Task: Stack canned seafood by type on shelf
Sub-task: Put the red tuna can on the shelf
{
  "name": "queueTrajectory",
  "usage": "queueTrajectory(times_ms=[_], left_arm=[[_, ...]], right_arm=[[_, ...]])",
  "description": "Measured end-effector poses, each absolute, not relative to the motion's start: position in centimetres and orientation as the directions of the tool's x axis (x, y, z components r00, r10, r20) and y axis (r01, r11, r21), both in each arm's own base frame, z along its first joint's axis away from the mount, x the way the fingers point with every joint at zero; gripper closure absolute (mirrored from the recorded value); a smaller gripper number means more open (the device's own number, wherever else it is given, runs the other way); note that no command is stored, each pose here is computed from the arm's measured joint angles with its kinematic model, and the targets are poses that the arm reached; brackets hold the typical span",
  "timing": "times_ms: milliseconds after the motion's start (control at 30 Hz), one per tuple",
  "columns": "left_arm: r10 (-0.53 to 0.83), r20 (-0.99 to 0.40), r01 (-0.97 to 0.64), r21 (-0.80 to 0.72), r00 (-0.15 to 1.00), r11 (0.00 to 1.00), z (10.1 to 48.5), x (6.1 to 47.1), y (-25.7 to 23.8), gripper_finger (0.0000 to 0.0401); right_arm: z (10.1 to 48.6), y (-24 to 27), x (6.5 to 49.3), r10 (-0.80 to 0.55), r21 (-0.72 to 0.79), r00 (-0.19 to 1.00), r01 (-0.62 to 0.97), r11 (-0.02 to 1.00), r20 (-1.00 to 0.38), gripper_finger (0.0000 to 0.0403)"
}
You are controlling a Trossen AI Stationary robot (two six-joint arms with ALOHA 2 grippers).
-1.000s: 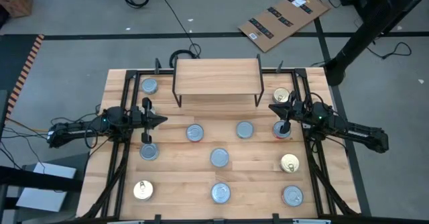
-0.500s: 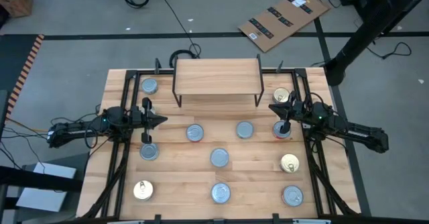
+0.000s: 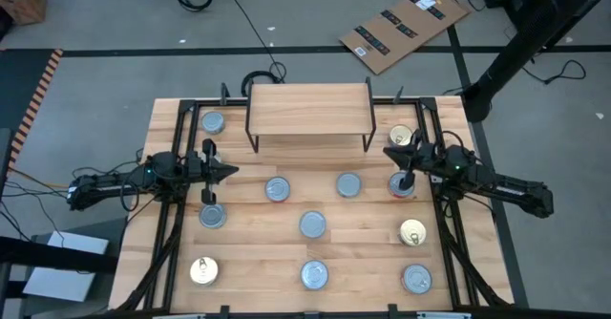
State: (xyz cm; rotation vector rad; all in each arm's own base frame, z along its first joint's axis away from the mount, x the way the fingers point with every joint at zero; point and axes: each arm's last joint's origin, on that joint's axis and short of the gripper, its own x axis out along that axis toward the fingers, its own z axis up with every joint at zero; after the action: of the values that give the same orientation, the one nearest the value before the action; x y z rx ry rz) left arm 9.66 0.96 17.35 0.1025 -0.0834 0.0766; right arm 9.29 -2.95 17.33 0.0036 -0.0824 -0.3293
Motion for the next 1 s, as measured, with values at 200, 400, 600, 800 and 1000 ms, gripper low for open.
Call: queueTrajectory(times_ms=[200, 400, 600, 800, 1000], left_arm=[[0.072, 0.088, -0.081, 0.099, 0.994, 0.992, 17.4, 9.7, 1.0, 0.0393], [0.072, 0.087, -0.081, 0.099, 0.994, 0.992, 17.4, 9.7, 1.0, 0.0393], [0.072, 0.126, -0.084, 0.1, 0.989, 0.991, 17.7, 9.6, 1.0, 0.0393], [0.071, 0.149, -0.087, 0.1, 0.986, 0.991, 18.0, 9.6, 1.0, 0.0393], [0.073, 0.148, -0.089, 0.104, 0.986, 0.991, 18.0, 9.6, 1.0, 0.0393]], right_arm=[[18.6, -2.9, 9.1, -0.318, 0.144, 0.924, 0.292, 0.946, 0.215, 0.0372], [19.1, -2.8, 9.0, -0.281, 0.174, 0.925, 0.241, 0.955, 0.258, 0.0385], [19.4, -2.6, 9.1, -0.219, 0.166, 0.942, 0.18, 0.969, 0.255, 0.0396], [21.1, -2.2, 9.8, -0.159, 0.102, 0.965, 0.14, 0.985, 0.21, 0.04], [22.8, -1.9, 11.8, -0.098, 0.061, 0.99, 0.092, 0.994, 0.102, 0.0401]])
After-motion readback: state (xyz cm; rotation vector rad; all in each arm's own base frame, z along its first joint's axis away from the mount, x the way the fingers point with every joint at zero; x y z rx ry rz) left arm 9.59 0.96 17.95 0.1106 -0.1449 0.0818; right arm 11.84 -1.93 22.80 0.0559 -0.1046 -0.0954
